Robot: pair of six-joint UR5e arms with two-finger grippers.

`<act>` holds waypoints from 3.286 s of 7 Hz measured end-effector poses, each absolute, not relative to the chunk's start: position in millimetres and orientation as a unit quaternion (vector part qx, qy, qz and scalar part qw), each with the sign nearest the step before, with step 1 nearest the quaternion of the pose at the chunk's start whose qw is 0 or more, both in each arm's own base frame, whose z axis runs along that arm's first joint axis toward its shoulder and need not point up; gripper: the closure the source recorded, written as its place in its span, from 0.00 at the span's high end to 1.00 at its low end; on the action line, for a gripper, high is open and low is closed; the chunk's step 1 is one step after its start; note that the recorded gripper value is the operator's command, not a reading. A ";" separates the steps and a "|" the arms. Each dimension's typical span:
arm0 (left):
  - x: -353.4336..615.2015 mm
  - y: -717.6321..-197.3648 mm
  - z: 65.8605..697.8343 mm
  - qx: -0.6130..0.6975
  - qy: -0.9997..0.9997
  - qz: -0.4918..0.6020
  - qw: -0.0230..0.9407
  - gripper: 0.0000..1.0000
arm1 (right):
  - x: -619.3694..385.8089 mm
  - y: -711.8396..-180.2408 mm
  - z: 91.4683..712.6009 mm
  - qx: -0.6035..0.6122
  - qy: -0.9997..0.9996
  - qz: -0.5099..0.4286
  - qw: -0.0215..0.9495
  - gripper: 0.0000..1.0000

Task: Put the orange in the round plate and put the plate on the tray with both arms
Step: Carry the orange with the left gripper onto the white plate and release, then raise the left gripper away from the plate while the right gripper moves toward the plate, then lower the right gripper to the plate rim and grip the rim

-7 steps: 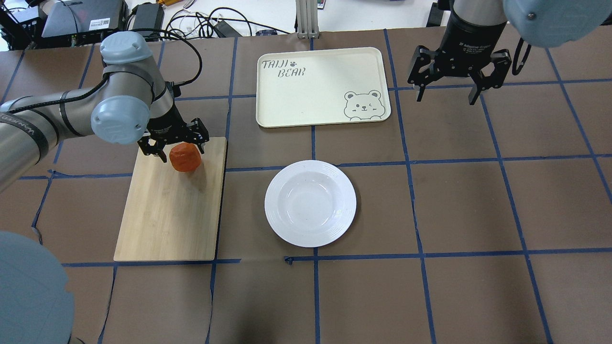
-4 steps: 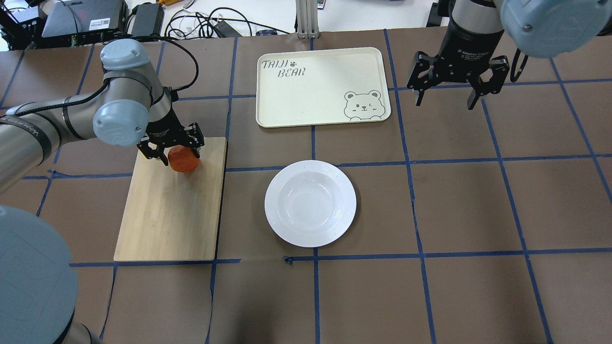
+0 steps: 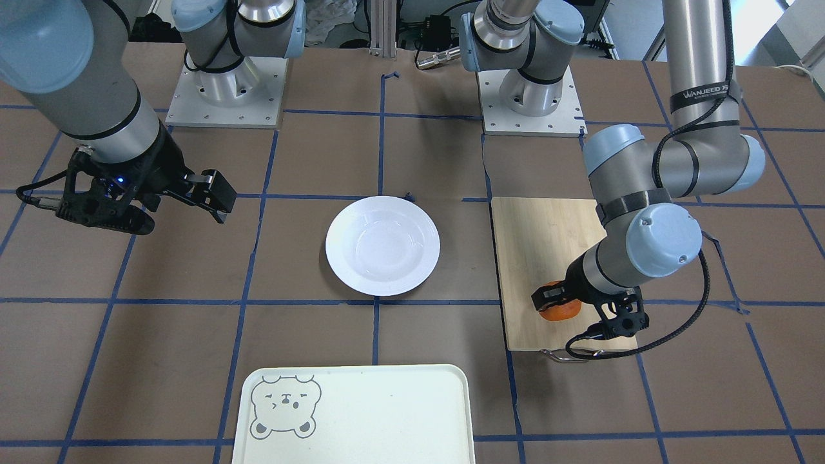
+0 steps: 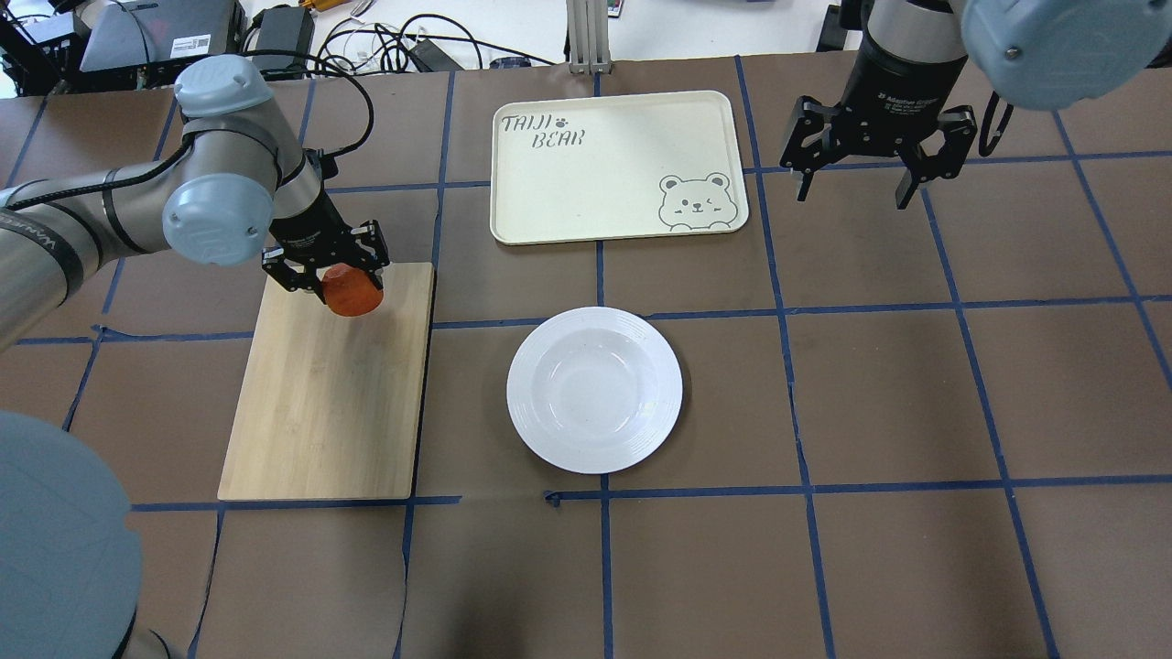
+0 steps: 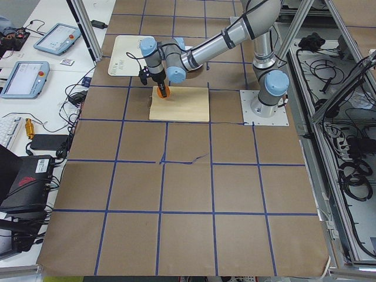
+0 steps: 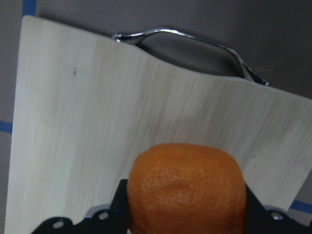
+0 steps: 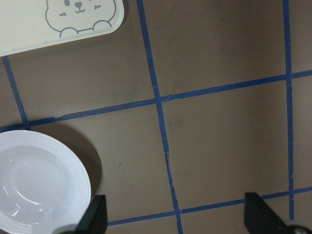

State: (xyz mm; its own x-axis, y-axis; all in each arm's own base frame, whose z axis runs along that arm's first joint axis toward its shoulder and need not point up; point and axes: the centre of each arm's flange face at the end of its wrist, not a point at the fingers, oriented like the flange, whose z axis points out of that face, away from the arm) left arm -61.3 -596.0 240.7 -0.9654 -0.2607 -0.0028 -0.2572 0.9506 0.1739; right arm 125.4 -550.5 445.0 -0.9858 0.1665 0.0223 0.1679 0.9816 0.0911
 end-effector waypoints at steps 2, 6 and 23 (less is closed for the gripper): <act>-151.3 -570.5 266.9 0.077 -0.990 -0.111 0.041 0.00 | 125.1 -551.3 445.8 -0.084 -0.996 -0.043 0.007 1.00; -332.9 -472.9 229.8 0.049 -0.987 -0.147 0.042 0.99 | 124.9 -554.4 448.0 -0.082 -0.996 -0.028 0.007 1.00; -169.4 -518.1 552.4 0.026 -0.997 0.062 -0.031 1.00 | 169.0 -562.6 272.8 -0.048 -0.978 -0.037 -0.201 1.00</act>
